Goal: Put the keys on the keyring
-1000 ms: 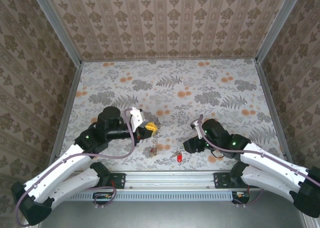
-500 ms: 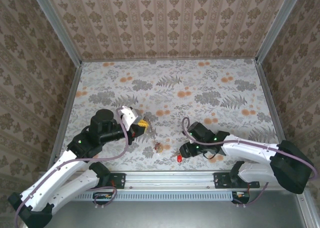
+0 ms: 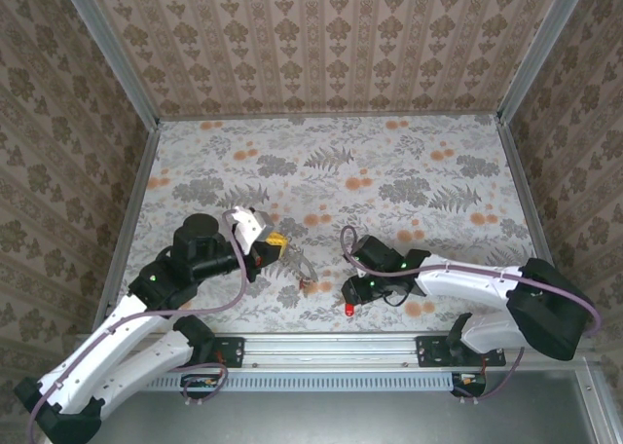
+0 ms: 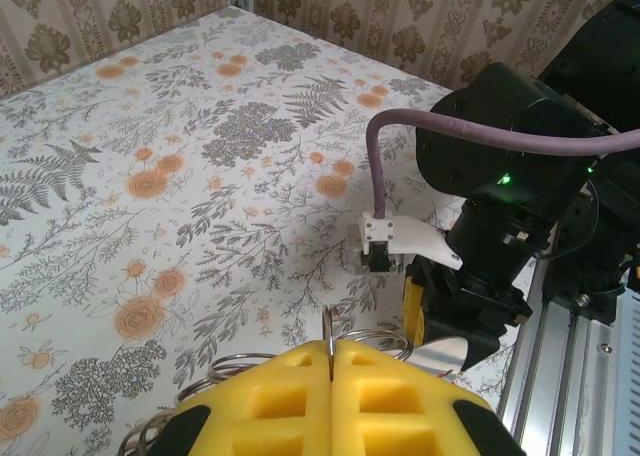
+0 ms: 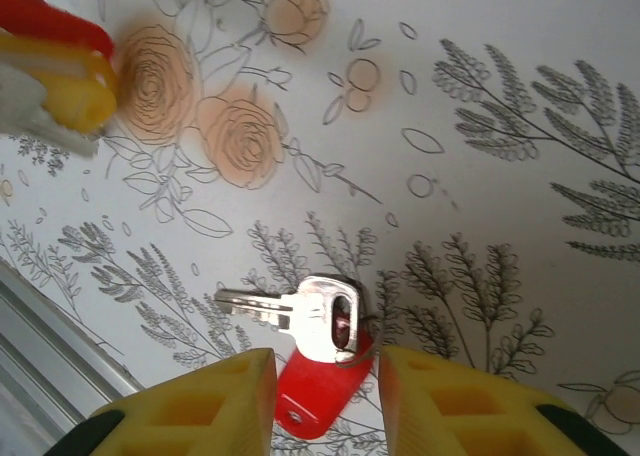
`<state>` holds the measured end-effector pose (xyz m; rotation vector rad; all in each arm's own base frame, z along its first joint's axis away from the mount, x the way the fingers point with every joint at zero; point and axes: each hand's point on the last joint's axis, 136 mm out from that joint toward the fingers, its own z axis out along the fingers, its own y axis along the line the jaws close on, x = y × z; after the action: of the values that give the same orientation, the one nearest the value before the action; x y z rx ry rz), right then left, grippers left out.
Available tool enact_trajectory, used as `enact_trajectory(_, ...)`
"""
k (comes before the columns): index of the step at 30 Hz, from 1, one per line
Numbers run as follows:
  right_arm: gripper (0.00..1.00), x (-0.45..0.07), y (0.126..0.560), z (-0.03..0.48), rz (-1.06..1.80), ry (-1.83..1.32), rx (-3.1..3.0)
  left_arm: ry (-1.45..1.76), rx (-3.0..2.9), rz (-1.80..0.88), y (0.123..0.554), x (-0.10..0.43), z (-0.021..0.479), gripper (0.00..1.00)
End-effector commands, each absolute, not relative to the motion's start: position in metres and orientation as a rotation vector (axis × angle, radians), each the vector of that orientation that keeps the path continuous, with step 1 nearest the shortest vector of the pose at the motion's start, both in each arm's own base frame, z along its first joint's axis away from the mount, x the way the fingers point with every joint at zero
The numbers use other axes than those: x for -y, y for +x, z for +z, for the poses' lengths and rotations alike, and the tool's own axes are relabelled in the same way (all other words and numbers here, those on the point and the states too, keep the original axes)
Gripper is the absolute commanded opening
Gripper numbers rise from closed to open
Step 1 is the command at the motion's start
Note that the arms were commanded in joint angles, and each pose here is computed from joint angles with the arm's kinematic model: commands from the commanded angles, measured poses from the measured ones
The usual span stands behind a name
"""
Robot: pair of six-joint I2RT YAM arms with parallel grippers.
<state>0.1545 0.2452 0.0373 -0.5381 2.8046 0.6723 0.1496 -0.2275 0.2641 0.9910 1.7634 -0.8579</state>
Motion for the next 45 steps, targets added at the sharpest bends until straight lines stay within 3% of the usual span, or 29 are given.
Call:
enact_trajectory(1, 0.32, -0.246, 0.158, 0.039, 0.622, -0.531, -2.823, 0.975, -1.726, -0.886, 0.146, 0.228, 0.275, 0.00)
enact_trajectory(9, 0.29, -0.245, 0.159, 0.035, 0.538, -0.547, -2.839, 0.981, -1.710, -0.883, 0.142, 0.227, 0.278, 0.00)
enact_trajectory(17, 0.33, -0.234, 0.158, 0.035, 0.459, -0.521, -2.850, 0.991, -1.703, -0.881, 0.140, 0.228, 0.279, 0.00)
enact_trajectory(34, 0.30, -0.257, 0.160, 0.023, 0.559, -0.508, -2.871, 1.009, -1.691, -0.871, 0.135, 0.228, 0.280, 0.00)
enact_trajectory(45, 0.19, -0.255, 0.161, 0.024, 0.535, -0.521, -2.871, 1.012, -1.697, -0.862, 0.135, 0.229, 0.279, 0.00)
